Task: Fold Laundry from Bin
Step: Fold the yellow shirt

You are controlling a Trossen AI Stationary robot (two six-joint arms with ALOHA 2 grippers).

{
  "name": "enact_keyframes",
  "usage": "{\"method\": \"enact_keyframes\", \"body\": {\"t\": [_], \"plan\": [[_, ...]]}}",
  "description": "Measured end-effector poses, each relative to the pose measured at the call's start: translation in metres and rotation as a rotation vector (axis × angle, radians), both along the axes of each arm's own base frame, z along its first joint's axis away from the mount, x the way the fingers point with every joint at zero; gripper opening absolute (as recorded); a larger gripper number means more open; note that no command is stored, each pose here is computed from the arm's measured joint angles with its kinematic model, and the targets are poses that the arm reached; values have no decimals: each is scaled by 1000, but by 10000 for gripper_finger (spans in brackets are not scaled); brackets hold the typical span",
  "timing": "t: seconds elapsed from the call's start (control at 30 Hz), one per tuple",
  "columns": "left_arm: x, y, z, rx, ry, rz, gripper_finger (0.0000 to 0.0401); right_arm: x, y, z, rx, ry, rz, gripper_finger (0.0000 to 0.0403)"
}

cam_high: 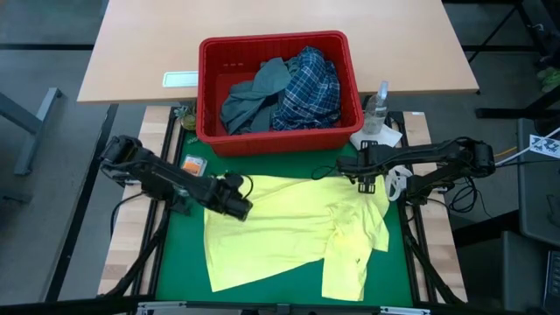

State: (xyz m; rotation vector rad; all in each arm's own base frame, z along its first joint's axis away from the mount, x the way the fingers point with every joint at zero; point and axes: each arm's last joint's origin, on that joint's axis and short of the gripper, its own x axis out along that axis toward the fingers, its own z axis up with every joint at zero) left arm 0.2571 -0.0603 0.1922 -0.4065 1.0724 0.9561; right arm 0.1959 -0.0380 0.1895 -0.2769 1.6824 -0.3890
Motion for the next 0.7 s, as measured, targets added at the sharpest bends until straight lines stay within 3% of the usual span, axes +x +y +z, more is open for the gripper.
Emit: {"method": "enact_keyframes", "body": {"t": [0.43, 0.7], "plan": [[-14, 42, -55, -8, -55, 136, 121, -14, -2, -40, -8, -48, -33, 225], [-29, 52, -72, 21, -70, 207, 121, -33, -20, -55, 2, -21, -197, 225]]}}
